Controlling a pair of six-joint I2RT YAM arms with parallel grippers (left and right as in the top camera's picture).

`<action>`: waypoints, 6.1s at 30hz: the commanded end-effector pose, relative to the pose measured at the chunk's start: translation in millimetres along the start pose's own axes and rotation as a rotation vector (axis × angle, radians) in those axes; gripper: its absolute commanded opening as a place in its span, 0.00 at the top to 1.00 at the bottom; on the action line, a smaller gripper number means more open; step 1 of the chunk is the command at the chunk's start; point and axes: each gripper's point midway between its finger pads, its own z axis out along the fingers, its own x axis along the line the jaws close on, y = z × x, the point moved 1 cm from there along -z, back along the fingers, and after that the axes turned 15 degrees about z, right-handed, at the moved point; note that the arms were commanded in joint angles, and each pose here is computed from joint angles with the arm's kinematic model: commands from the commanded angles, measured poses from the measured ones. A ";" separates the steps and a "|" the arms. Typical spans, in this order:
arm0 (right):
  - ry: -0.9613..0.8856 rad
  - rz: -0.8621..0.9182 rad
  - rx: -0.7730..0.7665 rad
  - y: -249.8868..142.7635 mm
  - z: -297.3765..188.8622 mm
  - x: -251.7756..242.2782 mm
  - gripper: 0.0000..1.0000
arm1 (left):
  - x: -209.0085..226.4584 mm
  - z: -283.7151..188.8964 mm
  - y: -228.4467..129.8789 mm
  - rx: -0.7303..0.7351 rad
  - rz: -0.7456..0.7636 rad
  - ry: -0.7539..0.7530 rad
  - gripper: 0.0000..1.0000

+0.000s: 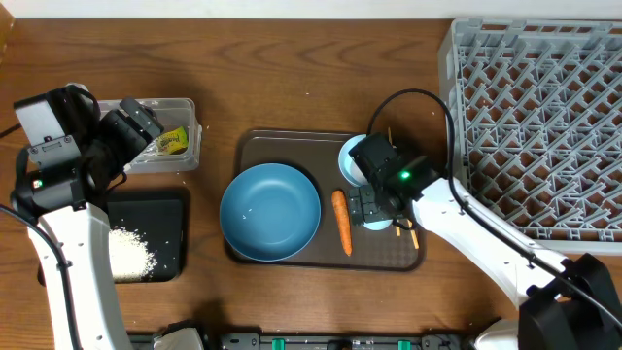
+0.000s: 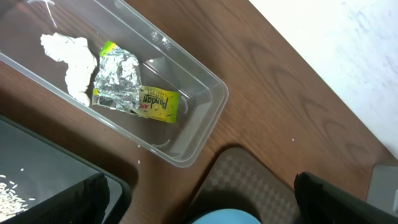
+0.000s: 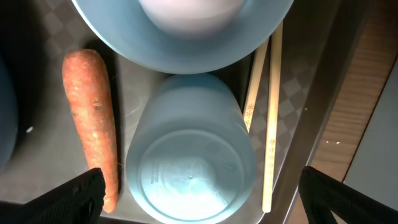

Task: Sort waste into correct bins and load items into the dishwasher rack
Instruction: 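Grasp the light-blue cup with the right gripper, then carry the cup with the right gripper and place it in the rack, then move the right gripper to the white cup stacked in the light-blue bowl, then grasp the white cup with the right gripper and lift it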

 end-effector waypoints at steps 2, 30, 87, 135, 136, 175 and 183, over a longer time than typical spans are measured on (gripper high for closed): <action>0.002 0.000 0.005 -0.2 7.2 9.4 0.06 | 1.2 1.8 -1.4 0.008 0.003 -0.004 0.02; 0.036 0.083 -0.080 29.6 -28.4 -7.2 0.51 | 1.2 1.8 -1.4 0.008 0.003 -0.004 0.02; -0.141 0.877 -0.463 147.2 -83.0 -333.8 0.28 | 1.2 1.8 -1.4 0.008 0.003 -0.004 0.02; 0.461 0.123 -0.361 110.2 -177.9 -32.5 0.02 | 1.2 1.8 -1.4 0.008 0.003 -0.004 0.02; 0.433 0.116 -0.350 108.8 -171.2 -28.5 0.01 | 1.2 1.8 -1.4 0.008 0.003 -0.004 0.02; 0.062 0.033 -0.125 104.7 24.6 33.9 0.22 | 1.2 1.8 -1.4 0.008 0.003 -0.004 0.02; 0.075 0.032 -0.108 101.9 24.9 35.9 0.31 | 1.1 1.8 -1.4 0.008 0.003 -0.004 0.02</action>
